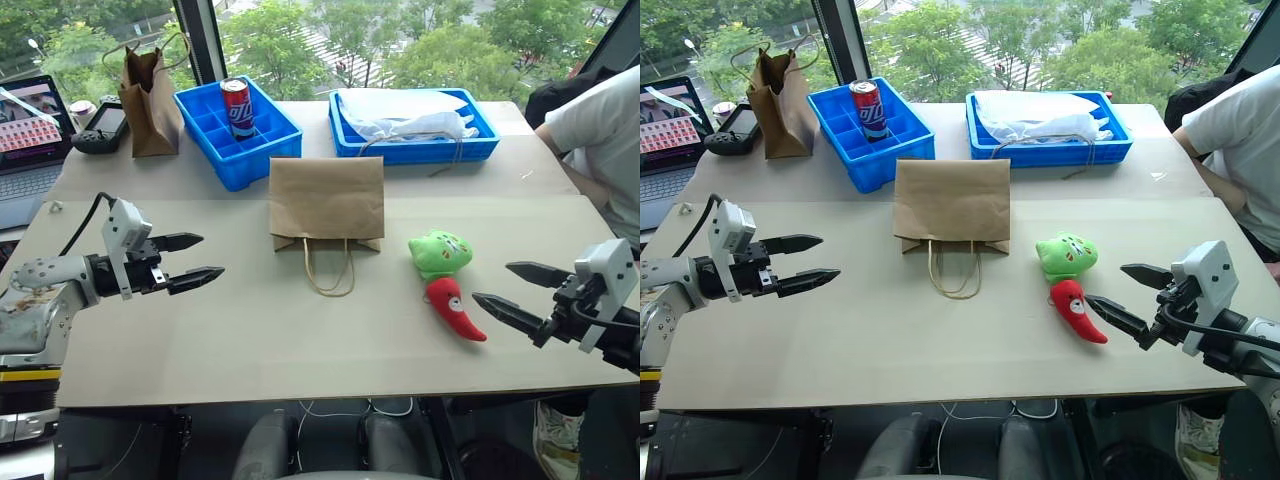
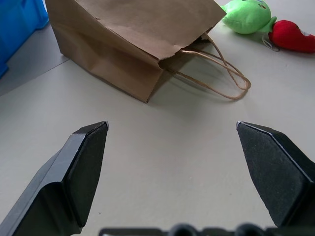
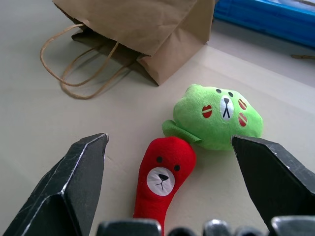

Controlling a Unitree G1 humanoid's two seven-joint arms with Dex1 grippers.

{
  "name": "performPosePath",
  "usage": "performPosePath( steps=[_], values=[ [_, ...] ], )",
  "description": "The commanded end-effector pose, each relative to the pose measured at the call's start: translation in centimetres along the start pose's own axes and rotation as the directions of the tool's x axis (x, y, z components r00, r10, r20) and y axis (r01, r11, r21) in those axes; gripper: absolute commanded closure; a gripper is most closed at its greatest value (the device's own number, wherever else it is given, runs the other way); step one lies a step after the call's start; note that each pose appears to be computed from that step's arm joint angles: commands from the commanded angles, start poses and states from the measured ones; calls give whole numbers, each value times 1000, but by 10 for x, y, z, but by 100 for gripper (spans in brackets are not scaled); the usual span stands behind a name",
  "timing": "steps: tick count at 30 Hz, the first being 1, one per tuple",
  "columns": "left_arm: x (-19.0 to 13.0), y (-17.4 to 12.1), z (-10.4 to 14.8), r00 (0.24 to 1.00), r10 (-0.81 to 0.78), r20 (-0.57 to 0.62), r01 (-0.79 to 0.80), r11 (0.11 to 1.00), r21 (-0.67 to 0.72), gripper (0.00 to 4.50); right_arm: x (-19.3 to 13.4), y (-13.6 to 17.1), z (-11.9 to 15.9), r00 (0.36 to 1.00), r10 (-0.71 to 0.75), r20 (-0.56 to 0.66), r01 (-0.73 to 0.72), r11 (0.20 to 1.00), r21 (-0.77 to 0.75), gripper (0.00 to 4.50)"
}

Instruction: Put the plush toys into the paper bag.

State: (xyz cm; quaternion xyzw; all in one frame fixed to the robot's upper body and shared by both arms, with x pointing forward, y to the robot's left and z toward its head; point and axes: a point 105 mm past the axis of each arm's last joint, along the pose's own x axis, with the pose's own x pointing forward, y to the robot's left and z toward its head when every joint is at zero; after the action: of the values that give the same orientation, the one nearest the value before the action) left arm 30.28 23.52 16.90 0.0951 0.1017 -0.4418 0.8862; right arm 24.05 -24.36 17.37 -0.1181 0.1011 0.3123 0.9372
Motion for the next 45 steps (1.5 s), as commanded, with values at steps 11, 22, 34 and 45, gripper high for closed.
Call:
performPosePath(
  steps=[11,22,34,45],
  values=[
    [53,-6,31,886,-362,-289,463,681,568,0,27,87,63,921,388,-39,-390,913,-118,6],
    [127,-28,57,854,-465,-234,425,364,829,0,49,98,39,957,272,-96,-283,951,-123,6],
    [172,-54,57,873,-418,-252,329,121,937,75,44,88,34,989,125,-74,-134,983,-128,0],
    [186,-66,54,872,-421,-248,295,49,954,445,46,85,30,995,73,-72,-81,989,-121,0]
  ],
)
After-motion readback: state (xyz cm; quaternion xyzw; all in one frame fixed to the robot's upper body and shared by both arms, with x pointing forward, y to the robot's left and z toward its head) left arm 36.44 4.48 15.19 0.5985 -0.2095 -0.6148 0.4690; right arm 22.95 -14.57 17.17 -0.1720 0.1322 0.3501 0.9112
